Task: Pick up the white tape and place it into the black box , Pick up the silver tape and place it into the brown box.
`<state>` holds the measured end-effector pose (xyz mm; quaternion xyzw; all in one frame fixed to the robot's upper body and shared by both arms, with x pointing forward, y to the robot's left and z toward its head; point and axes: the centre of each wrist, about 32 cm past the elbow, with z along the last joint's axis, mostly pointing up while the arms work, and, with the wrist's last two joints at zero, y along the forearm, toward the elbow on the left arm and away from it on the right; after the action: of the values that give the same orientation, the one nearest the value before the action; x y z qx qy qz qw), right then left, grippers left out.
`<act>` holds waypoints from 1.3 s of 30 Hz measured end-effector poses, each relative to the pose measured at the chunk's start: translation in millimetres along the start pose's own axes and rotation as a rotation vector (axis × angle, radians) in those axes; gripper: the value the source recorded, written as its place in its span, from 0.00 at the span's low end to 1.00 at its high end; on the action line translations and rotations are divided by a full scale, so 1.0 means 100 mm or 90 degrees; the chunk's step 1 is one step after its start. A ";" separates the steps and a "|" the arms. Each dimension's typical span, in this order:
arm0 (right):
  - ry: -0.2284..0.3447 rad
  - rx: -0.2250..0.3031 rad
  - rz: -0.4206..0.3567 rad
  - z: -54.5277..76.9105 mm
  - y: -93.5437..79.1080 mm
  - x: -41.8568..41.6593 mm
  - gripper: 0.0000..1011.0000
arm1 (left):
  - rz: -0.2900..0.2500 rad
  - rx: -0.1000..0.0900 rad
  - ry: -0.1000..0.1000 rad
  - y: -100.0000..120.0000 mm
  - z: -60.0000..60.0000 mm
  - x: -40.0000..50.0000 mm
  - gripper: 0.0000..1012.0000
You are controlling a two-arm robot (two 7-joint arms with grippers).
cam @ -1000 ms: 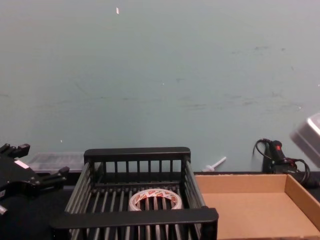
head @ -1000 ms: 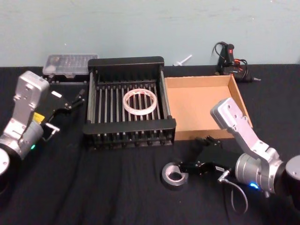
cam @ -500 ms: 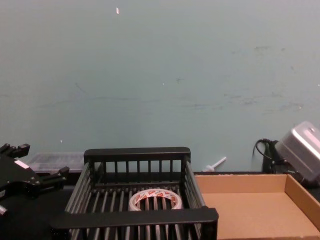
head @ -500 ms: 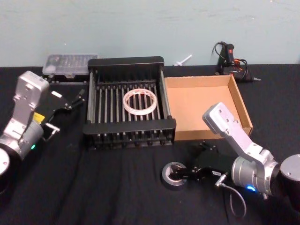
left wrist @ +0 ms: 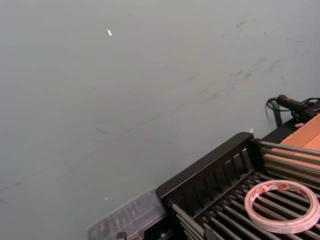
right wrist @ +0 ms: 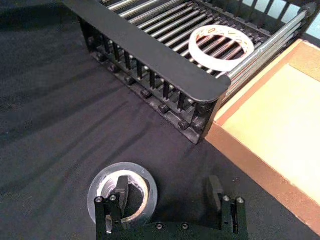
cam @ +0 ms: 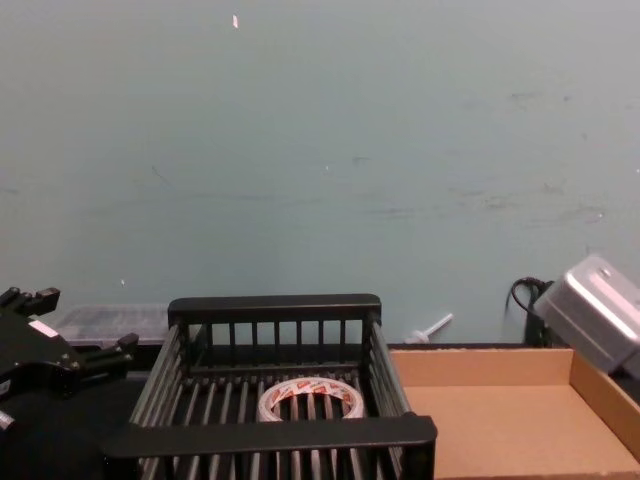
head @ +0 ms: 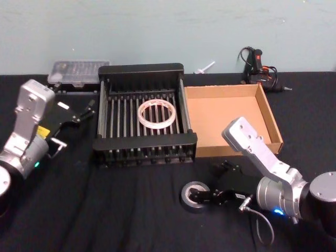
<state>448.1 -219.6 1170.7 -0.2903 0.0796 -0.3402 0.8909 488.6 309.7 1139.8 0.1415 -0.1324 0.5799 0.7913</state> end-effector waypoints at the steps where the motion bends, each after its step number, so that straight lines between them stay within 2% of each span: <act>1: 0.000 -0.001 0.001 0.00 0.00 -0.001 0.99 | 0.000 0.000 0.000 0.00 0.00 0.000 0.99; 20: -0.002 -0.004 0.000 0.00 0.01 -0.005 0.97 | 0.000 0.000 0.000 0.00 0.00 0.000 0.99; 26: -0.002 -0.004 -0.001 0.00 0.01 -0.004 0.83 | 0.000 0.000 0.000 0.00 0.00 0.000 0.99; 29: -0.001 -0.003 0.000 0.00 0.01 -0.004 0.74 | 0.000 0.000 0.000 0.00 0.00 0.000 0.99; 30: -0.001 -0.003 -0.001 0.00 0.01 -0.004 0.68 | 0.000 0.000 0.000 0.00 0.00 0.000 0.99; 34: -0.001 -0.003 -0.001 0.00 0.01 -0.004 0.60 | 0.000 0.000 0.000 0.00 0.00 0.000 0.99; 35: -0.001 -0.003 -0.001 0.00 0.01 -0.004 0.54 | 0.000 0.000 0.000 0.00 0.00 0.000 0.99; 37: -0.001 -0.003 0.000 0.00 0.01 -0.004 0.48 | 0.000 0.000 0.000 0.00 0.00 0.000 0.99; 38: -0.001 -0.002 0.000 0.00 0.01 -0.004 0.48 | 0.000 0.000 0.000 0.00 0.00 0.000 0.99; 39: -0.001 -0.002 0.000 0.00 0.01 -0.004 0.42 | 0.000 0.000 0.000 0.00 0.00 0.000 0.99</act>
<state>448.5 -218.5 1170.4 -0.2922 0.0792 -0.3400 0.8904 488.6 309.7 1139.8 0.1415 -0.1325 0.5800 0.7913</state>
